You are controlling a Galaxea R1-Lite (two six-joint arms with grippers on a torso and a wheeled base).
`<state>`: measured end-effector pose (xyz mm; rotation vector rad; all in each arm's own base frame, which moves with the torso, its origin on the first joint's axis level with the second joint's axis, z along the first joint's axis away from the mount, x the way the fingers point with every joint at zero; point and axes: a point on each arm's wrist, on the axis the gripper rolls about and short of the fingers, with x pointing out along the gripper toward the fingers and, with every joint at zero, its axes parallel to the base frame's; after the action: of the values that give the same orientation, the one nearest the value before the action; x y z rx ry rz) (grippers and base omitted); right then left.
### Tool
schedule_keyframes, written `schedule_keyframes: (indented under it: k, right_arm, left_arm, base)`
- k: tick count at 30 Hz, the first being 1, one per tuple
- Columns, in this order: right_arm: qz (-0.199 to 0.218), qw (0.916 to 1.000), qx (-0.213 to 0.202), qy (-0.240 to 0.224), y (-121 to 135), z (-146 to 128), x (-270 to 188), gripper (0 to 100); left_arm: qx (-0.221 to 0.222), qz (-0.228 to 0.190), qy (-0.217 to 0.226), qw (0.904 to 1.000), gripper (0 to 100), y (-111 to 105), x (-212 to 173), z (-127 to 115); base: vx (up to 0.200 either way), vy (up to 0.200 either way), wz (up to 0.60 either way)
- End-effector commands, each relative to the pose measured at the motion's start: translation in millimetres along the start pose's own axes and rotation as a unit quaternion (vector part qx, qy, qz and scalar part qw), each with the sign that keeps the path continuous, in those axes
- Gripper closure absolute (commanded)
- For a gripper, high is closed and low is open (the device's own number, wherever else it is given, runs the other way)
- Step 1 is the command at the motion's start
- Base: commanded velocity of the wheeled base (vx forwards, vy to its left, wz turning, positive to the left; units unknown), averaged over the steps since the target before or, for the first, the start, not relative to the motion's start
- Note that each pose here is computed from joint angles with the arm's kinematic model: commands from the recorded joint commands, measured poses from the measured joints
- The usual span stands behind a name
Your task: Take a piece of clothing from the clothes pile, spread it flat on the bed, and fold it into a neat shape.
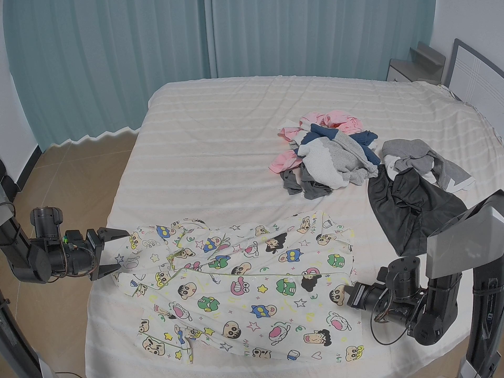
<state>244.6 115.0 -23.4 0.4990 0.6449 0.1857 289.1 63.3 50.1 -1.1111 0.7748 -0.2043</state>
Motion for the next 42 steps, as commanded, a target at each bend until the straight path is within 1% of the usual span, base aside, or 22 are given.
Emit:
schedule_keyframes:
  k: [1,5,10,13,14,15,16,18,19,20,22,24,27,28,29,30,31,33,36,37,38,42]
  right_arm:
    - [-0.012,0.9997,-0.012,-0.02,-10,12,2,100]
    - [-0.026,0.9988,-0.032,-0.025,-19,16,10,100]
    - [-0.035,0.9983,-0.039,-0.024,-26,15,19,100]
    - [-0.037,0.9982,-0.04,-0.024,-27,13,22,100]
    - [-0.036,0.9983,-0.04,-0.025,-26,14,22,0]
    - [-0.036,0.9983,-0.04,-0.025,-26,14,22,0]
    - [-0.034,0.9982,-0.039,-0.029,-25,15,21,0]
    - [-0.03,0.9982,-0.038,-0.035,-22,19,18,0]
    - [-0.028,0.9982,-0.037,-0.039,-21,21,16,0]
    - [-0.024,0.9981,-0.037,-0.044,-18,23,12,0]
    - [-0.021,0.998,-0.037,-0.046,-15,26,4,0]
    - [-0.018,0.9981,-0.037,-0.047,-12,27,-7,0]
    - [-0.021,0.9982,-0.036,-0.043,-12,25,-22,0]
    - [-0.021,0.9982,-0.036,-0.043,-12,25,-22,0]
    - [-0.032,0.998,-0.035,-0.042,-13,24,-32,0]
    - [-0.036,0.9978,-0.035,-0.043,-13,23,-35,0]
    - [-0.043,0.9975,-0.032,-0.045,-13,23,-40,0]
    - [-0.048,0.9973,-0.026,-0.049,-11,21,-47,0]
    - [-0.043,0.9978,-0.02,-0.045,-6,16,-55,0]
    - [-0.042,0.998,-0.019,-0.043,-5,15,-56,0]
    - [-0.038,0.9987,-0.016,-0.029,-2,8,-58,0]
    - [-0.04,0.9992,-0.006,-0.001,-1,-4,-61,0]
  left_arm:
    - [0.001,0.0,0.0,1.0,0,1,0,0]
    - [0.001,0.0,0.0,1.0,0,1,0,0]
    - [0.006,-0.001,-0.002,1.0,0,0,-1,-1]
    - [0.035,-0.008,-0.015,0.9992,0,1,-2,-4]
    - [0.052,-0.014,-0.022,0.9983,0,1,-4,-6]
    - [0.052,-0.014,-0.022,0.9983,0,1,-4,-6]
    - [0.08,-0.024,-0.037,0.9958,0,-2,-8,-9]
    - [0.106,-0.039,-0.06,0.9919,0,-14,-15,-10]
    - [0.115,-0.047,-0.066,0.99,0,-21,-17,-11]
    - [0.129,-0.059,-0.073,0.9872,0,-34,-20,-13]
    - [0.138,-0.068,-0.076,0.9852,0,-52,-21,-16]
    - [0.137,-0.054,-0.074,0.9863,0,-67,-18,-22]
    - [0.119,-0.014,-0.067,0.9906,0,-76,-27,-30]
    - [0.119,-0.014,-0.067,0.9906,0,-76,-27,-30]
    - [0.104,0.015,-0.043,0.9935,0,-72,-37,-42]
    - [0.1,0.028,-0.032,0.994,0,-68,-40,-48]
    - [0.1,0.055,-0.012,0.9934,0,-56,-44,-59]
    - [0.115,0.089,0.002,0.9893,0,-38,-53,-75]
    - [0.12,0.1,0.008,0.9878,0,-26,-61,-93]
    - [0.121,0.098,0.007,0.9877,0,-25,-62,-94]
    - [0.122,0.098,0.012,0.9876,0,-21,-64,-101]
    - [0.108,0.112,0.028,0.9874,0,-12,-66,-111]
  base:
    - [0.0,0.0,0.0]
    - [0.0,0.0,0.0]
    - [0.0,0.0,0.0]
    - [0.0,0.0,0.0]
    - [0.0,0.0,0.0]
    - [0.0,0.0,0.0]
    - [0.0,0.0,0.0]
    - [0.0,0.0,0.0]
    - [0.0,0.0,0.0]
    - [0.0,0.0,0.0]
    - [0.0,0.0,0.0]
    - [0.0,0.0,0.0]
    - [0.0,0.0,0.0]
    - [0.0,0.0,0.0]
    - [0.0,0.0,0.0]
    - [0.0,0.0,0.0]
    - [0.0,0.0,0.0]
    - [0.0,0.0,0.0]
    - [0.0,0.0,0.0]
    - [0.0,0.0,0.0]
    - [0.0,0.0,0.0]
    - [-0.15,0.0,0.0]
